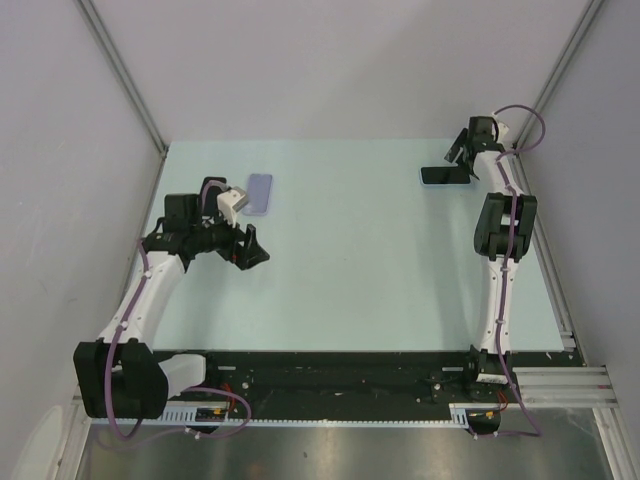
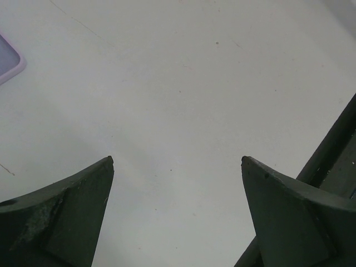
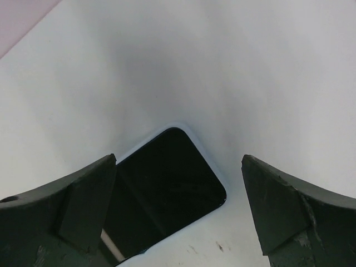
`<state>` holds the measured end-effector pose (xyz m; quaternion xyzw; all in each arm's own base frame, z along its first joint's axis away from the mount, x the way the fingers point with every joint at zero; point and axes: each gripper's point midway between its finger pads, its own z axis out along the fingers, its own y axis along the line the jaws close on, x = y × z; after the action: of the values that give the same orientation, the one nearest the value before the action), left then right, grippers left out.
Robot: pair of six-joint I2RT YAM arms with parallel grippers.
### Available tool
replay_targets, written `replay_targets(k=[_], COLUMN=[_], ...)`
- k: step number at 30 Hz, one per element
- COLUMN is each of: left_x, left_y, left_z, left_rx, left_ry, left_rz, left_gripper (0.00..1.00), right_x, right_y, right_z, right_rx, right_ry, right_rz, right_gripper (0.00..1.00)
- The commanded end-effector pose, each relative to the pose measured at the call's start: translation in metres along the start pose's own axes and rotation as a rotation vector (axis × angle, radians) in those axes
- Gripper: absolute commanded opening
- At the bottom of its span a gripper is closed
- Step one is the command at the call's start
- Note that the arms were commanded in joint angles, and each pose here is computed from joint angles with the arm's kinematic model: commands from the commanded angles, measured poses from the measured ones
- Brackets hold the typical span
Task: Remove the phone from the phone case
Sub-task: Place the phone case at the center of the board, then move the phone to the center of the board.
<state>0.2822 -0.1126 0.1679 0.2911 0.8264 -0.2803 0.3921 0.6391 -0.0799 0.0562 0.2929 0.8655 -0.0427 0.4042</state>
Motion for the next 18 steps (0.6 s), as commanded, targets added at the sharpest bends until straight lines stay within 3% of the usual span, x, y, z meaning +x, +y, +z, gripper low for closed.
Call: replay_targets(k=[1, 10, 15, 18], left_x=[-0.009, -0.007, -0.007, -0.006], left_y=[-0.006, -0.007, -0.009, -0.010], left_z=[-0.003, 0.000, -0.001, -0.001], left_rx=[0.034, 0.050, 0.058, 0.065], left_ry=[-0.050, -0.047, -0.052, -0.055], left_rz=[0.065, 0.058, 0.065, 0.068], left_gripper=[1.00, 1.00, 1.00, 1.00], right_x=[0.001, 0.048, 0.091, 0.098], right_y=[0.011, 0.052, 0.063, 0.072], right_z=[0.001, -0.013, -0.033, -0.049], right_rx=[-0.085, -0.352, -0.367, -0.383], right_ry=[0.062, 0.268, 0.367, 0.345], right_rz=[0.085, 0.071, -0.008, -0.050], right_gripper=[1.00, 1.00, 1.00, 1.00])
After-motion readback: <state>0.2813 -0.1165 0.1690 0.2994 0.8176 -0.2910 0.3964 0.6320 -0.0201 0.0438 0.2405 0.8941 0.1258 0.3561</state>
